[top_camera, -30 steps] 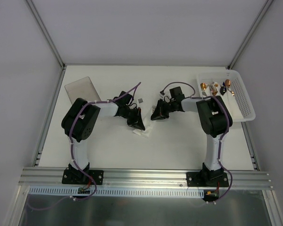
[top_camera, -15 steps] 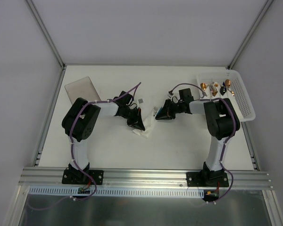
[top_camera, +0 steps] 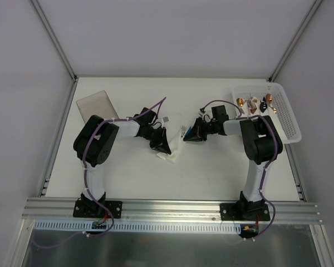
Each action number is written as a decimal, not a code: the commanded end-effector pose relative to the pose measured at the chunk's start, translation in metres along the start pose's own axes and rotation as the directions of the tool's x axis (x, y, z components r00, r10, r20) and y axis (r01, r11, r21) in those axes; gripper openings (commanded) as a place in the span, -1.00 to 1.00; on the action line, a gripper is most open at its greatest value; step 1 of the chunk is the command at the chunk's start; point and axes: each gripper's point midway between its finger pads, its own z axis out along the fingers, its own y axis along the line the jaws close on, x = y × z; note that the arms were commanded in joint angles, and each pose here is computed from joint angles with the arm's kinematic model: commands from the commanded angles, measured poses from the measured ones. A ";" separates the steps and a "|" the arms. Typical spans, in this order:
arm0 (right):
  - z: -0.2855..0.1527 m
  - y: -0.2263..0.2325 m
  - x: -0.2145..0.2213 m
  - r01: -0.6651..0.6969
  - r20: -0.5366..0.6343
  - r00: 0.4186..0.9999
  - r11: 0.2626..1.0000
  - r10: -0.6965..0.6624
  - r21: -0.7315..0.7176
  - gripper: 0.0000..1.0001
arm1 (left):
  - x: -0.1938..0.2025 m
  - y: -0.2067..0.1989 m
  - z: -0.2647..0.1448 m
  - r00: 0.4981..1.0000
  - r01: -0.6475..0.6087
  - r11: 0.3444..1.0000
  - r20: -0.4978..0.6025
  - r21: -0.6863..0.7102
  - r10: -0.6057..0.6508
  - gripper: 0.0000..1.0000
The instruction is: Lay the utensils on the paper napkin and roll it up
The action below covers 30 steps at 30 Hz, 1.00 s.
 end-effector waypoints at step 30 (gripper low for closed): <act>0.038 -0.026 0.026 -0.099 -0.076 0.991 0.991 0.106 0.090 -0.95 | -0.016 -0.022 -0.032 0.994 -0.045 0.998 0.094 -0.041 0.049 -1.00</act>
